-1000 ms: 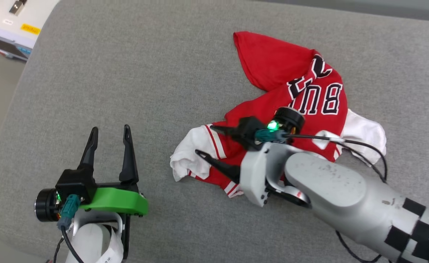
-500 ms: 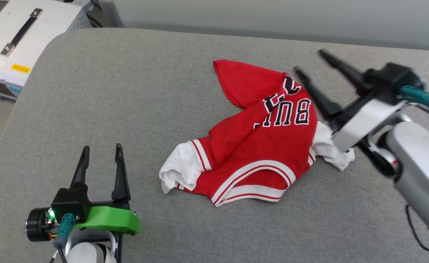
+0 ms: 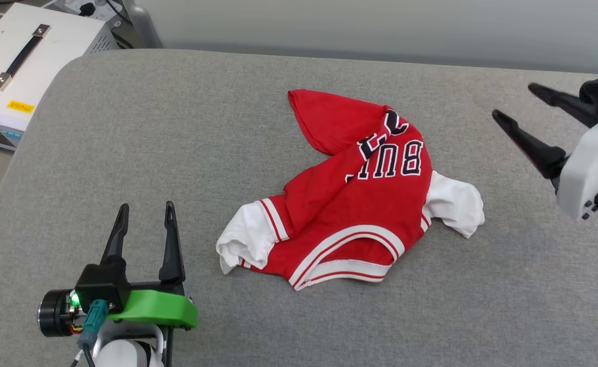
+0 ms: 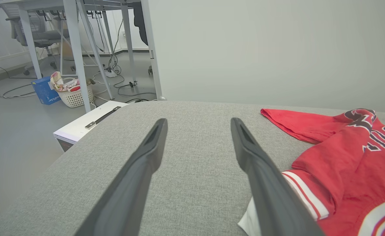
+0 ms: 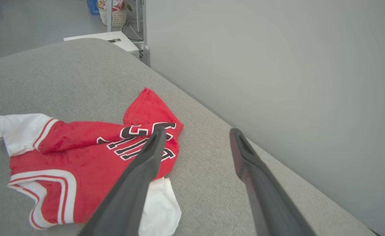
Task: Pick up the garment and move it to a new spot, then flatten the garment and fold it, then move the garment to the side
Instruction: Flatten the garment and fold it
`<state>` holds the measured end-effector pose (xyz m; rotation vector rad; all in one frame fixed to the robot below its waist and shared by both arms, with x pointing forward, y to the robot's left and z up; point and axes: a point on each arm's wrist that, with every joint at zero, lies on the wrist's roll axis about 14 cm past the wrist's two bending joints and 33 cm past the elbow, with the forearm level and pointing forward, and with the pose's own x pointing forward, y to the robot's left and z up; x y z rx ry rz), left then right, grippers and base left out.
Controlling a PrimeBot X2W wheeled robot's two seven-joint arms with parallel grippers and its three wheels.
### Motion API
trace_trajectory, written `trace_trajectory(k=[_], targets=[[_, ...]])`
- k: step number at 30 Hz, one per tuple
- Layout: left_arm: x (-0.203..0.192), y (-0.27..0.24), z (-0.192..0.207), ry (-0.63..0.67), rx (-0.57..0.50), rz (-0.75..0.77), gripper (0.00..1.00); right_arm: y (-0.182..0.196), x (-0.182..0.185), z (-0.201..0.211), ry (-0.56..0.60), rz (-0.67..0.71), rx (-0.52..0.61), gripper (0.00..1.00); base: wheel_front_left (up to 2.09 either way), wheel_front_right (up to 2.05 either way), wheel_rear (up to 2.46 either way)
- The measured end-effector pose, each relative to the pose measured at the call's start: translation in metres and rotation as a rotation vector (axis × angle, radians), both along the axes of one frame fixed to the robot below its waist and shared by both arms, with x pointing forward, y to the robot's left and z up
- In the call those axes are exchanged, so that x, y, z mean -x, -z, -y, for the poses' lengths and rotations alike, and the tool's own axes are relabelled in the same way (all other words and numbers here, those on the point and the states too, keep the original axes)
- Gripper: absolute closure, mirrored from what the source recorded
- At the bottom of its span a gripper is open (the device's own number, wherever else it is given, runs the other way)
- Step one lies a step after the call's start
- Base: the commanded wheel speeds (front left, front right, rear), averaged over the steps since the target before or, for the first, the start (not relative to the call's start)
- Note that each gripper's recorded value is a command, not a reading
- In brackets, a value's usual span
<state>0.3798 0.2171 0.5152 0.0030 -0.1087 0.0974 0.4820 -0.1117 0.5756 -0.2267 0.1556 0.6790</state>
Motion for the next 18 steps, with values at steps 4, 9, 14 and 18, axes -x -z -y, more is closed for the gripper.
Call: trace_trajectory(k=[4, 9, 14, 18], targets=[[-0.001, 0.003, 0.0, 0.0, -0.001, -0.007, 0.0, 0.041, 0.015, 0.014, -0.001, -0.244, 0.152, 0.0, 0.0, 0.0, 0.0], [-0.002, 0.01, 0.0, -0.002, -0.001, -0.029, 0.0, 0.094, 0.041, 0.026, -0.024, -0.52, 0.323, 0.0, 0.0, 0.0, 0.0], [-0.009, 0.017, -0.001, -0.008, 0.007, -0.048, 0.0, 0.129, 0.048, 0.023, -0.048, -0.641, 0.381, 0.0, 0.0, 0.0, 0.0], [-0.019, 0.02, -0.002, -0.011, 0.01, -0.051, 0.0, 0.158, 0.041, 0.017, -0.048, -0.695, 0.401, 0.0, 0.0, 0.0, 0.0]])
